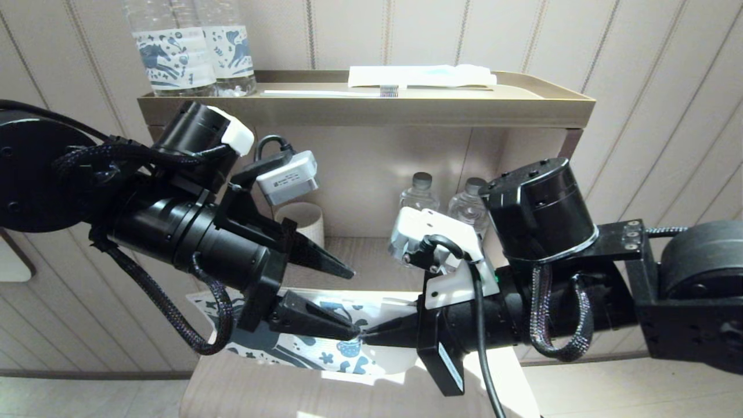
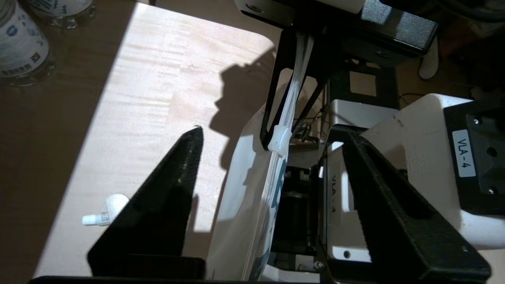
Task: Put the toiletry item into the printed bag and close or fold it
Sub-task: Open the storage bag
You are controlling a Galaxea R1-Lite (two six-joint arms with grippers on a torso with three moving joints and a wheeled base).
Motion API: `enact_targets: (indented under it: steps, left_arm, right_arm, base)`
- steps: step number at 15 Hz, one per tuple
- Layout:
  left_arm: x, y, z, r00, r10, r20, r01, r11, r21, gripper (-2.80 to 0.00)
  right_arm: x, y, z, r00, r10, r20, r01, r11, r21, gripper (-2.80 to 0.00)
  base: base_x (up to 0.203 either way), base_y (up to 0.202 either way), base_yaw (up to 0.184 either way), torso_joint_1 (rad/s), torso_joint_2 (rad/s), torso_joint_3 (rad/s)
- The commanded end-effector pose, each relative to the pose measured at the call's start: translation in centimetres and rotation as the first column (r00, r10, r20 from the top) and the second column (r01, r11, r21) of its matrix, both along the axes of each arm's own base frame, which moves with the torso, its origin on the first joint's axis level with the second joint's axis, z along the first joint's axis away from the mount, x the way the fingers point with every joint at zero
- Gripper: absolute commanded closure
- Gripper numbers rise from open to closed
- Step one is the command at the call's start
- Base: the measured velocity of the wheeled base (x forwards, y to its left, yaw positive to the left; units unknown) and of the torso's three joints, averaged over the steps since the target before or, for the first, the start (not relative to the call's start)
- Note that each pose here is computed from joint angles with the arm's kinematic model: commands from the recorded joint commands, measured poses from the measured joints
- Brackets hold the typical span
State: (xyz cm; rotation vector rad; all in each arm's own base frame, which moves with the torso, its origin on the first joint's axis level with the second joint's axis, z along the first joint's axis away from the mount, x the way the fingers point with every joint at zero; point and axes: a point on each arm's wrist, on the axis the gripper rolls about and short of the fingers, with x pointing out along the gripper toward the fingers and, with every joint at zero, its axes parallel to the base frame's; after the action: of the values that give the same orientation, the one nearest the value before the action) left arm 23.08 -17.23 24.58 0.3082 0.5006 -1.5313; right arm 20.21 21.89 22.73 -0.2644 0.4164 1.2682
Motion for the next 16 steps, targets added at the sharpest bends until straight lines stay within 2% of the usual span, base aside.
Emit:
enact_targets:
  steps: [1, 6, 12, 16]
  left_arm:
    - [-0.2, 0.0, -0.1, 1.0, -0.01, -0.002, 0.01, 1.0, 0.0, 0.0]
    - [0.0, -0.2, -0.2, 0.999, -0.045, -0.028, 0.044, 0.999, -0.03, 0.0]
    - [0.0, -0.2, -0.5, 0.998, -0.057, -0.037, 0.056, 0.998, -0.033, 0.0]
    - [0.0, 0.6, -0.5, 0.999, -0.033, -0.035, 0.032, 0.999, -0.029, 0.0]
  right_arm:
    - [-0.1, 0.0, 0.1, 1.0, 0.004, 0.003, -0.004, 1.0, 0.003, 0.0]
    - [-0.1, 0.0, 0.1, 1.0, 0.004, 0.004, -0.004, 1.0, 0.004, 0.0]
    - [-0.1, -0.2, 0.0, 1.0, 0.0, 0.001, 0.0, 1.0, 0.0, 0.0]
    - [-0.8, -2.4, 0.7, 0.999, -0.035, 0.022, 0.035, 0.999, 0.014, 0.0]
  base:
    - [0.0, 0.0, 0.0, 0.0, 0.0, 0.0]
    - [0.0, 0.0, 0.0, 0.0, 0.0, 0.0]
    - [0.0, 0.0, 0.0, 0.0, 0.0, 0.0]
    - [0.0, 0.0, 0.0, 0.0, 0.0, 0.0]
